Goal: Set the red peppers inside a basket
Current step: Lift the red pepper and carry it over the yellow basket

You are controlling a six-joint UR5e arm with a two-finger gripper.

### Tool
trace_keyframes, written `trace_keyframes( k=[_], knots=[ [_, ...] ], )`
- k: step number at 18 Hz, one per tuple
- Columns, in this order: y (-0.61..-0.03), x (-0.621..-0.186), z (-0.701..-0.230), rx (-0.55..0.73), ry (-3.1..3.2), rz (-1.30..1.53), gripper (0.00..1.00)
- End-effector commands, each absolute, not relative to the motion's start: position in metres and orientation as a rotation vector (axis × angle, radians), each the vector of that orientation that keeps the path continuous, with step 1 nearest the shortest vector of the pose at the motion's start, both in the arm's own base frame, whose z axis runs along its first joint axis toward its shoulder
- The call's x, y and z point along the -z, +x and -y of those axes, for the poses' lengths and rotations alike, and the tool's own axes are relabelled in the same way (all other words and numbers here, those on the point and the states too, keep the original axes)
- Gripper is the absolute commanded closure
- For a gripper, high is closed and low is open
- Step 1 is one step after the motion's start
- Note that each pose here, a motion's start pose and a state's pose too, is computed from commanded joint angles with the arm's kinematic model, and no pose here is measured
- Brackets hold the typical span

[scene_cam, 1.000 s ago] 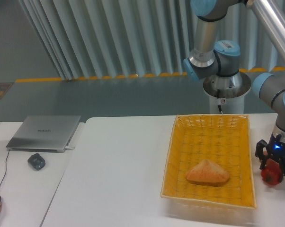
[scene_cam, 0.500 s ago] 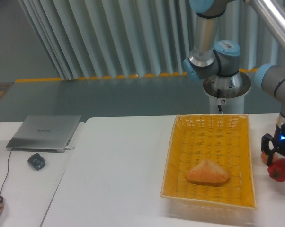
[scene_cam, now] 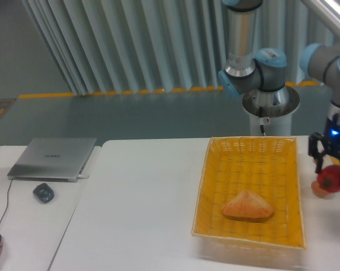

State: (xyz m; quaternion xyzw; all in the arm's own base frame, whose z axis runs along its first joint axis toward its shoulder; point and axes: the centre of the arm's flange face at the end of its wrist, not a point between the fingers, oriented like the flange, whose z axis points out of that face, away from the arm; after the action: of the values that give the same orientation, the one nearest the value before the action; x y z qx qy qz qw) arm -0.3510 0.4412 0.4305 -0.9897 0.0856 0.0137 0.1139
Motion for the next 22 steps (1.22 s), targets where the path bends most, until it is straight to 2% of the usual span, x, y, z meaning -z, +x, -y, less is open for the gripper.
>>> trace_keyframes(
  k=[3,6,15,18,19,20,21,22],
  knots=[
    [-0.310,-0.424,-0.456,-0.014,-2.938,-0.279,0.64],
    [-0.271,-0.401,-0.458,-0.054,-3.057,-0.397,0.63],
    [-0.248,-0.354,-0.433,-0.101,-3.251,-0.495,0.63],
    [-0.243,-0.340,-0.439,-0.107,-3.288,-0.538,0.62],
    [-0.242,-0.340,-0.439,-0.107,-3.288,-0.540,0.59],
    [-0.242,-0.340,-0.439,-0.107,-3.288,-0.543,0.51],
    [-0.241,-0.340,-0.440,-0.108,-3.287,-0.545,0.51],
    [-0.240,-0.341,-0.442,-0.110,-3.282,-0.554,0.41]
  ],
)
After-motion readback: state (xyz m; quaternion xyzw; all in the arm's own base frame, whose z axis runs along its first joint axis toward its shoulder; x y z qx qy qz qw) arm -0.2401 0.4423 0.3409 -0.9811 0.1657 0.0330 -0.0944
